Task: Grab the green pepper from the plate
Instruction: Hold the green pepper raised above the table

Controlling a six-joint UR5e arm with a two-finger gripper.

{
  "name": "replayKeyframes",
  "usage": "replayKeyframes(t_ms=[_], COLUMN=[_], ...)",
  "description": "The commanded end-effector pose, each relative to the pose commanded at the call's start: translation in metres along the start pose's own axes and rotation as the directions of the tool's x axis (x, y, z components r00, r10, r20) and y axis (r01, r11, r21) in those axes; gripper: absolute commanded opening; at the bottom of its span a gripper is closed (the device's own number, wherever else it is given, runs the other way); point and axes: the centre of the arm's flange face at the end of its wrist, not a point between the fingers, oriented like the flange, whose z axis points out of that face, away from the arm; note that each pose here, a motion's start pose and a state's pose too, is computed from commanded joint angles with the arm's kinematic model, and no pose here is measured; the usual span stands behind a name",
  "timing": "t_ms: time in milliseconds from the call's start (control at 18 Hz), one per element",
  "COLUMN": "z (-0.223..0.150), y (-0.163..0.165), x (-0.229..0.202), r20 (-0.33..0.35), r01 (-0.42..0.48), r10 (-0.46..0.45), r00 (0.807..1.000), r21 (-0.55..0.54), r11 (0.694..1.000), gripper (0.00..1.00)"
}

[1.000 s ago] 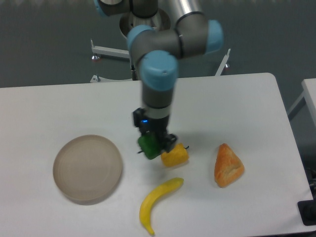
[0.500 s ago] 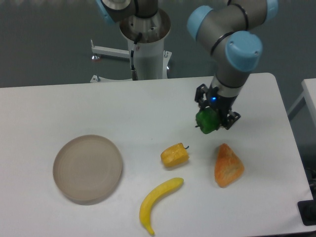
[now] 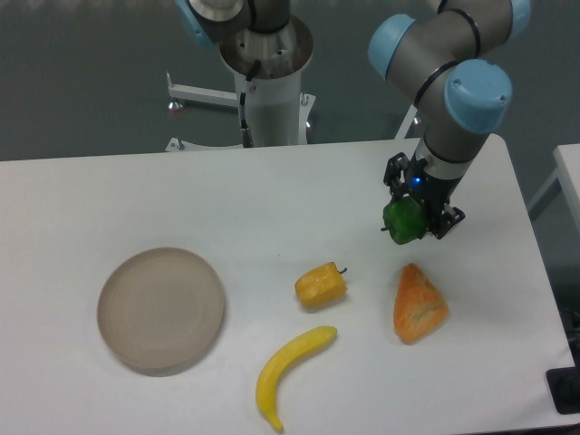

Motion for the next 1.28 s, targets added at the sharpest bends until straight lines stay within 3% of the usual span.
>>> replayKeyframes(t_ms=[167, 333, 778, 1278], z=[0.002, 0.004, 0.010, 0.020], y=[0.000, 0.016, 0.010, -0.019], x=[0.003, 0.008, 0.013, 0.039], r20=[-0.005, -0.024, -0.028, -0.052], r01=[-0.018, -0.121, -0.116, -0.106], r10=[0.018, 0.119, 0.115, 0.103], r00=[1.000, 0.993, 0.993, 0.993], r21=[-0.005, -0.069, -0.063, -0.050], r11=[1.000, 0.990, 0.991, 0.993], gripper=[0.13, 0.13, 0.14, 0.15])
